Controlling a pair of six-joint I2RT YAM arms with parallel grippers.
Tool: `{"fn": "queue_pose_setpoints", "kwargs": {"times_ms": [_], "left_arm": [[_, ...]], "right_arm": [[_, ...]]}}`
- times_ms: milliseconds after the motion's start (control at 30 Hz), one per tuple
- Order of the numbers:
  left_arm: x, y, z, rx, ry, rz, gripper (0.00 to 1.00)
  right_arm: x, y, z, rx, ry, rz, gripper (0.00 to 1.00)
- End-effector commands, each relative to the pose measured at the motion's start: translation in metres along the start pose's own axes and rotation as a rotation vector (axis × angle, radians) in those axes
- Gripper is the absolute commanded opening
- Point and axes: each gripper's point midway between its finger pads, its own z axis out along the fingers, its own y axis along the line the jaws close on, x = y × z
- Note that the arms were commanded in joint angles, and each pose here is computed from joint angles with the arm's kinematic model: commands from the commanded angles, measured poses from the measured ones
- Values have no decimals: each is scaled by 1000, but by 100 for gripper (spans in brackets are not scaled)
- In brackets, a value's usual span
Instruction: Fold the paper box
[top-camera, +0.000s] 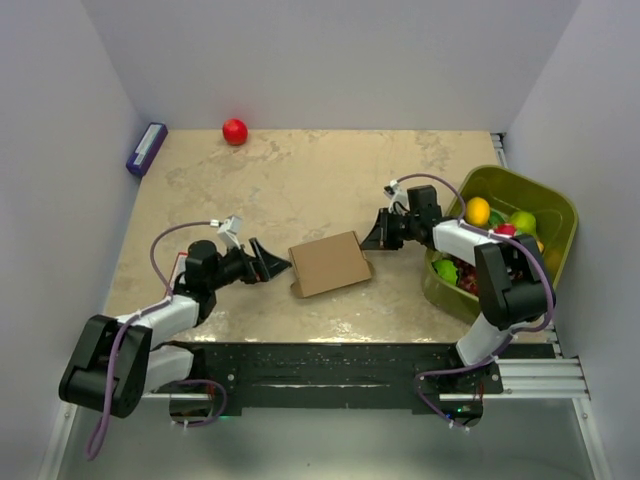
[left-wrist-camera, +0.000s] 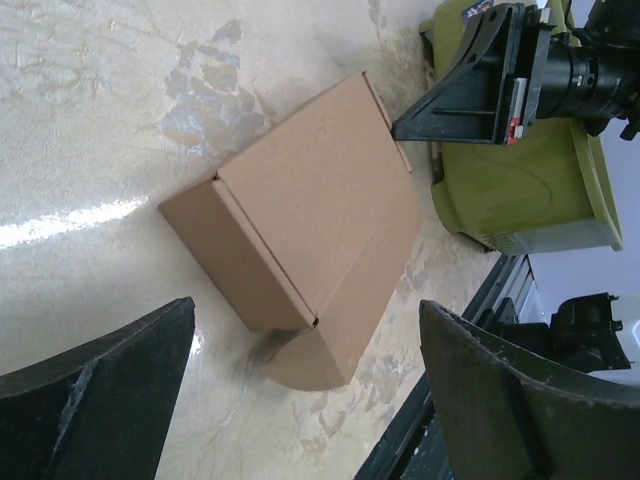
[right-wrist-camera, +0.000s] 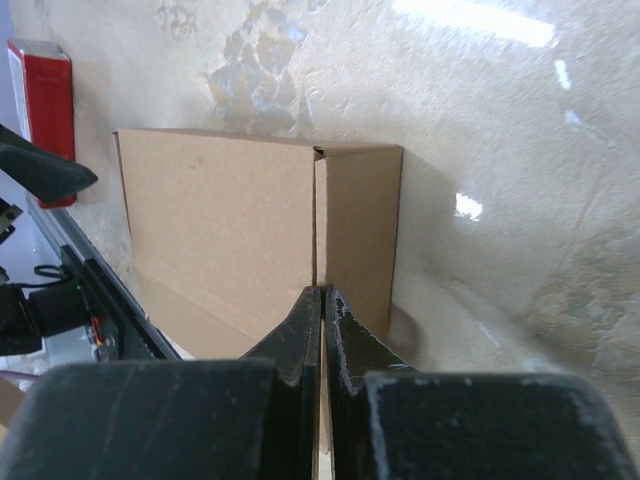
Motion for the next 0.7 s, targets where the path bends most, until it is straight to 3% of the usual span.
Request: {"fn": "queue_pose_setpoints", "kwargs": {"times_ms": [0, 400, 433, 467, 600, 667], "left_arm": [[-9, -7, 4, 56, -38, -5, 98], [-4, -3, 35, 82, -15, -19, 97], [-9, -4, 39, 92, -25, -8, 94], [-7, 1, 43, 85, -13, -14, 93], [-12, 4, 54, 87, -2, -7, 86], [-11, 8, 56, 77, 4, -6, 85]], "right_arm": [[22, -32, 11, 18, 66, 92, 0], [17, -36, 9, 6, 53, 97, 0], [15, -35, 7, 3, 44, 91, 3], [14, -32, 6, 0, 41, 86, 17], [10, -28, 5, -14, 32, 76, 44], [8, -28, 5, -16, 25, 68, 53]]}}
